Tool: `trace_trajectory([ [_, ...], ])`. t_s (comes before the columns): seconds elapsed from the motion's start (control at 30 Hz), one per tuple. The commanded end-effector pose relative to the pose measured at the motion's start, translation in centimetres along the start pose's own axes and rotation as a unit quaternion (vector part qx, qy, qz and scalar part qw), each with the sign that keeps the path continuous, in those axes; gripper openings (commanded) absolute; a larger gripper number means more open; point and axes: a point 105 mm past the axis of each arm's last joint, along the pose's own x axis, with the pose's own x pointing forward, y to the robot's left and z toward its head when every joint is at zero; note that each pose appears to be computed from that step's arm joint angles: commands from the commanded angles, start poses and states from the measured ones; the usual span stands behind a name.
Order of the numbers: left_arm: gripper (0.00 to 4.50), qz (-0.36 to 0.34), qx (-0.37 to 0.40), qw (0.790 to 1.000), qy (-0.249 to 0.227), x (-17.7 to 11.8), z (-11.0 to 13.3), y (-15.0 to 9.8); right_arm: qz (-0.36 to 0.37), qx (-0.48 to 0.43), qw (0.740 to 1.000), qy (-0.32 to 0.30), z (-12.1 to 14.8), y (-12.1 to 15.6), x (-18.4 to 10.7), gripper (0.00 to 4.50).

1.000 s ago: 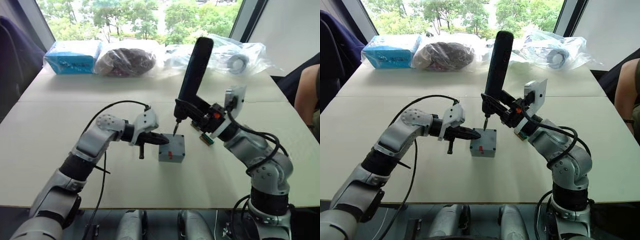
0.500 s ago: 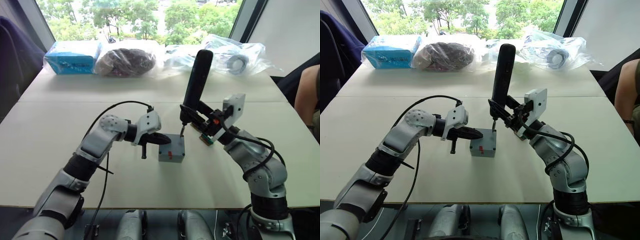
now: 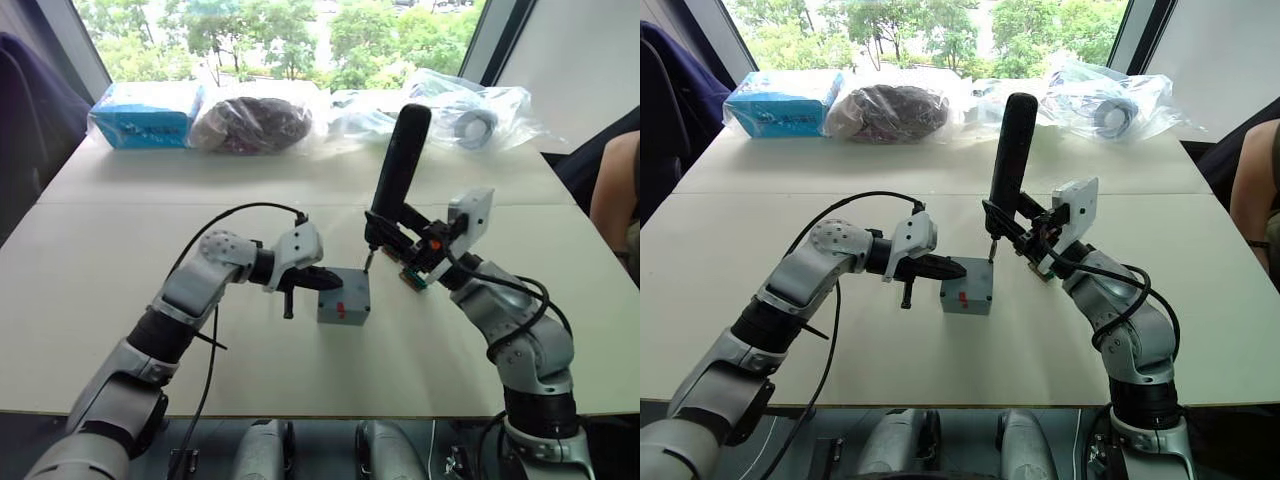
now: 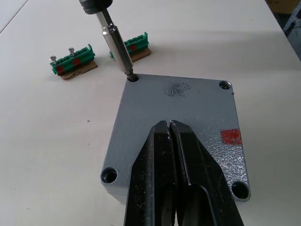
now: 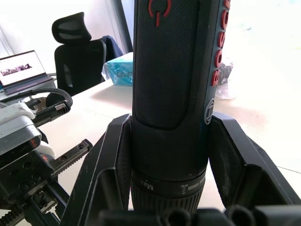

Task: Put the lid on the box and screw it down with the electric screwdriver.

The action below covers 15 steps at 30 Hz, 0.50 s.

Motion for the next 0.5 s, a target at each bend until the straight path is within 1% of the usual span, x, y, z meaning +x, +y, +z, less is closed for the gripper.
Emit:
trace_trajectory([
  [0.03, 0.00, 0.000, -0.004, 1.000, 0.013, 0.1, -0.7, -0.2, -0.017, -0.011, 1.000, -0.019, 0.6, -0.5, 0.1, 1.77],
  [0.2, 0.00, 0.003, -0.007, 1.000, 0.013, 0.1, -0.7, -0.1, -0.023, -0.009, 0.999, -0.020, 0.3, -0.7, 0.4, 1.77],
  [0.3, 0.00, 0.002, -0.012, 1.000, 0.016, 0.1, -1.0, -0.3, 0.025, -0.011, 1.000, 0.014, -1.4, 1.6, 0.0, 1.77],
  [0.43, 0.00, 0.001, -0.018, 1.000, 0.019, 0.1, -1.4, -0.3, 0.036, -0.017, 0.998, 0.045, -3.2, 2.4, -0.3, 1.77],
  [0.5, 0.00, 0.001, -0.019, 1.000, 0.020, 0.1, -1.5, -0.3, 0.036, -0.019, 0.998, 0.047, -3.4, 2.4, -0.4, 1.77],
])
